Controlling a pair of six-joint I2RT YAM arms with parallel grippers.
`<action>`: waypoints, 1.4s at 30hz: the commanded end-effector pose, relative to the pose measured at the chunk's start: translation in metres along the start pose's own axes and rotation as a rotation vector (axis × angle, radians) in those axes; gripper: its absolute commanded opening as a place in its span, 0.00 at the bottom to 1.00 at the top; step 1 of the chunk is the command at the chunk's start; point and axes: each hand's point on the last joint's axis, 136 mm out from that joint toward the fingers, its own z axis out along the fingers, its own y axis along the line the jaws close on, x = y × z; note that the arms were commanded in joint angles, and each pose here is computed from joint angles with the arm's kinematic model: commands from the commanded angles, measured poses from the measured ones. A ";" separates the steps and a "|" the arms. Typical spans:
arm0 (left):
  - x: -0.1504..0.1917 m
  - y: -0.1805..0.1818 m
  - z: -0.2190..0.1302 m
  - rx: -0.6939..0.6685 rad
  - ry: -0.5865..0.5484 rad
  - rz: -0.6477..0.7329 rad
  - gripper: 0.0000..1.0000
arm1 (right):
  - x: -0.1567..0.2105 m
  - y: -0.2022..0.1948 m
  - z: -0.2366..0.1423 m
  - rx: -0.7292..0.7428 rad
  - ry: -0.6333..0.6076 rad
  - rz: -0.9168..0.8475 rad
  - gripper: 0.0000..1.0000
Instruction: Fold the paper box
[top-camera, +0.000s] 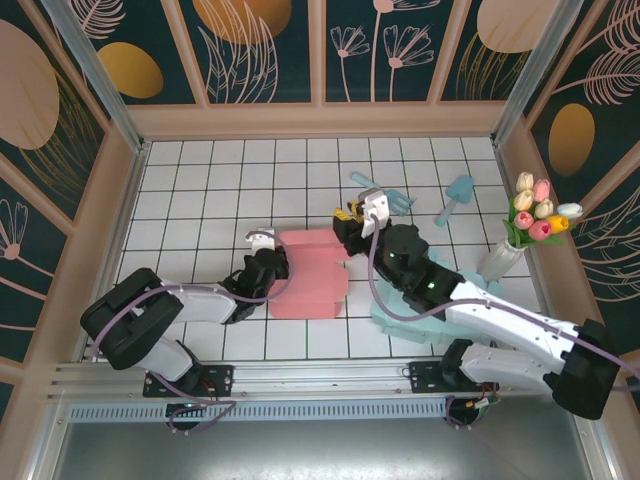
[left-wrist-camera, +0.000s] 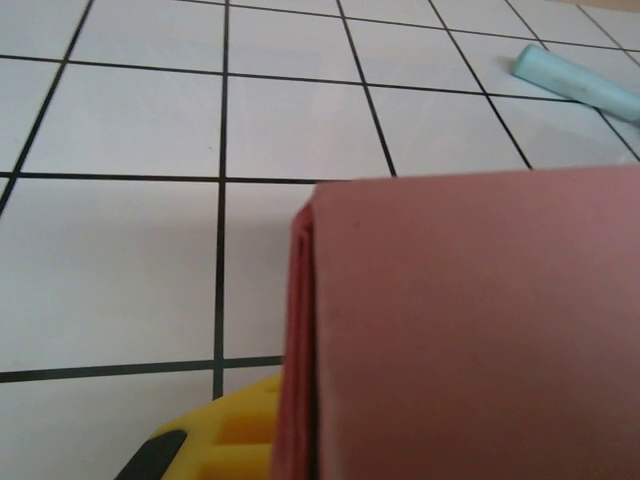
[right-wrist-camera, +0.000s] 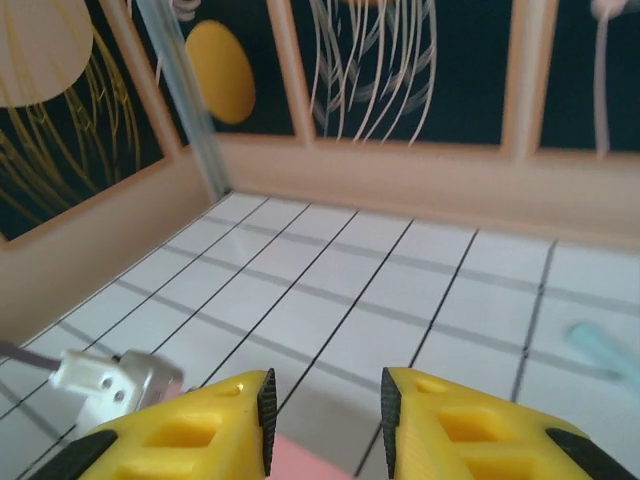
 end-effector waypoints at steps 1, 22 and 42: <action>0.005 -0.001 -0.005 0.045 0.030 -0.050 0.00 | 0.030 0.015 0.011 -0.058 0.117 0.222 0.35; 0.004 0.018 -0.007 -0.029 -0.013 -0.114 0.00 | 0.112 -0.004 0.050 0.058 0.224 0.246 0.37; 0.015 0.015 0.003 -0.011 0.018 -0.120 0.00 | 0.134 -0.001 0.036 -0.044 0.254 0.280 0.40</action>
